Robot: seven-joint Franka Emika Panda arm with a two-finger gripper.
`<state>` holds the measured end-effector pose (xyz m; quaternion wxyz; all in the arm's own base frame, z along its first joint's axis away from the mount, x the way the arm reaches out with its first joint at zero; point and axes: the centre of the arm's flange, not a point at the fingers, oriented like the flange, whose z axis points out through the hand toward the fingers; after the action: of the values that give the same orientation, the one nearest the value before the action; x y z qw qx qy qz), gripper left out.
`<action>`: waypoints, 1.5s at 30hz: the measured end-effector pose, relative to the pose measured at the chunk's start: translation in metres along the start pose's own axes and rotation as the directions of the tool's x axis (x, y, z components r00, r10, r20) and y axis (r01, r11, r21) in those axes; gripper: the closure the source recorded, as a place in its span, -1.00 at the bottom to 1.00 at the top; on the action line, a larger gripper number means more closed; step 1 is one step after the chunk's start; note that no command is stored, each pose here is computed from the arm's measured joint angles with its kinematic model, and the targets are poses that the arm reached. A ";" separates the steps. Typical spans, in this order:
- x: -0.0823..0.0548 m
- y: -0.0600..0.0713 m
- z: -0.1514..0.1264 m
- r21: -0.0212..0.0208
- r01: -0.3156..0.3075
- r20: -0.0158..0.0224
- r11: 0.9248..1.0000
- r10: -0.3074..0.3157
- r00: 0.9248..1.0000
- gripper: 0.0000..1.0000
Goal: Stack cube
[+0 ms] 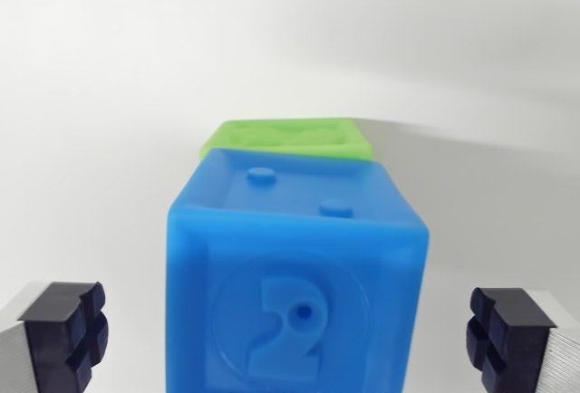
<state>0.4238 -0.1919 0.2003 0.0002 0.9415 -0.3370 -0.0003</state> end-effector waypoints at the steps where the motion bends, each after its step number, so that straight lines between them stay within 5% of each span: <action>1: 0.000 0.000 -0.002 0.000 0.000 0.000 1.000 0.000 1.000 -1.00; 37: -0.001 0.000 -0.149 0.005 0.000 -0.003 1.000 0.000 1.000 -1.00; 45: 0.000 0.000 -0.181 0.006 0.000 -0.001 1.000 0.000 1.000 -1.00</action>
<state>0.4233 -0.1919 0.3811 -0.0022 0.9415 -0.3370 0.0012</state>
